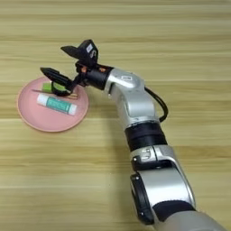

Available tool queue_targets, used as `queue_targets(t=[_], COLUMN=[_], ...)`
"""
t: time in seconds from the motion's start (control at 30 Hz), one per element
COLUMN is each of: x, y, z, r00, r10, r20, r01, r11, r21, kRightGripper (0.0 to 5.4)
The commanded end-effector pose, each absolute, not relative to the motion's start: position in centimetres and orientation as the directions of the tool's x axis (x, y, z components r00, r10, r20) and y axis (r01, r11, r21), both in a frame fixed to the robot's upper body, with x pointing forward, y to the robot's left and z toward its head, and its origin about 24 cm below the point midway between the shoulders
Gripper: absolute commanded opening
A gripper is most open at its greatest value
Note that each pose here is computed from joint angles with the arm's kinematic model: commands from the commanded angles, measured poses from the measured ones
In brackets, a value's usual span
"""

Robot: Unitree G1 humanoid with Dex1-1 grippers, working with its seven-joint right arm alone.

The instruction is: Move the objects on the table

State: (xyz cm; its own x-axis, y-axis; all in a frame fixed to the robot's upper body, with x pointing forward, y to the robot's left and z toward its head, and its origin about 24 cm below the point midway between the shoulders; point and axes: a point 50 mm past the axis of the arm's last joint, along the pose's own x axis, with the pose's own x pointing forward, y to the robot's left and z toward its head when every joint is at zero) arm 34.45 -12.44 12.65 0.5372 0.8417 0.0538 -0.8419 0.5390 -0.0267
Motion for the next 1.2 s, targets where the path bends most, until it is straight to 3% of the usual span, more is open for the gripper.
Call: queue_targets(t=[0.03, 0.83, 1.2], x=[35.6, 36.5, 38.5], y=[-12.6, -13.4, -14.3], z=[17.7, 17.2, 15.2], r00=[0.545, 0.620, 0.750], r10=[0.820, 0.771, 0.662], r20=[0.173, 0.147, -0.004], r01=[-0.811, -0.764, -0.659], r11=[0.568, 0.635, 0.747], r21=[-0.138, -0.113, -0.091], kRightGripper=[5.37, 5.37, 5.37])
